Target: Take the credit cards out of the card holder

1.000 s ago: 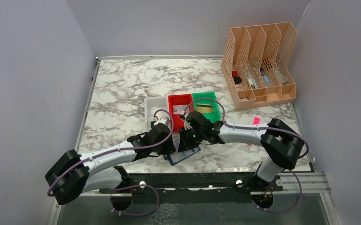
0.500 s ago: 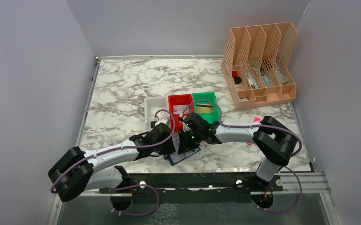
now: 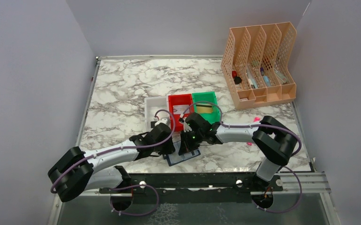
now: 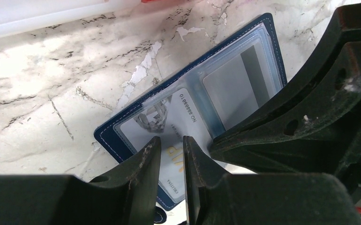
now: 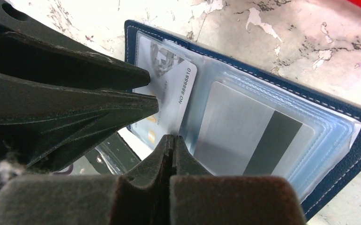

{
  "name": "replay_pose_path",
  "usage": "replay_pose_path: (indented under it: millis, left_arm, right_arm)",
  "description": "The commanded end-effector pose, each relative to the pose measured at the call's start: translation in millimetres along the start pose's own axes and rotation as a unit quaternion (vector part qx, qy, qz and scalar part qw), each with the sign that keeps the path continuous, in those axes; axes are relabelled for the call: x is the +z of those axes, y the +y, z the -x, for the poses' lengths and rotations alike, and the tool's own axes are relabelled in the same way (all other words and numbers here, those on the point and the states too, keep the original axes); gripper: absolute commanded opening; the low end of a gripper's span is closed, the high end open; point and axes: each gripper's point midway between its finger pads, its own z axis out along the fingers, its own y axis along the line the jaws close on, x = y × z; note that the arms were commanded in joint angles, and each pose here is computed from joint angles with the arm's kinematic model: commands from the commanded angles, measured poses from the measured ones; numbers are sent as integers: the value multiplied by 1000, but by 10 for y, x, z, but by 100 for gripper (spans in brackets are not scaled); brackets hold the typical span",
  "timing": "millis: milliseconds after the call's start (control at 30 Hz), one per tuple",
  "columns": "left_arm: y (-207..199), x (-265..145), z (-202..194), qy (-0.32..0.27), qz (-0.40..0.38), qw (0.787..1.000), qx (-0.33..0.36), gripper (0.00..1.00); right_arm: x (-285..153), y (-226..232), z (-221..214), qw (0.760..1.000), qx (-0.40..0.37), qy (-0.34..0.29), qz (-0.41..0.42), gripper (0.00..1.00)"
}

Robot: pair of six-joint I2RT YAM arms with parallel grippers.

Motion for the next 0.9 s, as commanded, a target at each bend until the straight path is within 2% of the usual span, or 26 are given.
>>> replay_pose_path:
  millis: [0, 167, 500, 867]
  left_arm:
    - [265, -4, -191, 22, 41, 999, 6, 28]
    - [223, -47, -146, 11, 28, 999, 11, 30]
    - [128, -46, -230, 27, -15, 999, 43, 32]
    - [375, 59, -335, 69, 57, 994, 66, 25]
  right_arm:
    - [-48, 223, 103, 998, -2, -17, 54, 1]
    - [-103, 133, 133, 998, 18, -35, 40, 1]
    - [-164, 21, 130, 997, 40, -54, 24, 1]
    - [-261, -114, 153, 996, 56, -68, 14, 1]
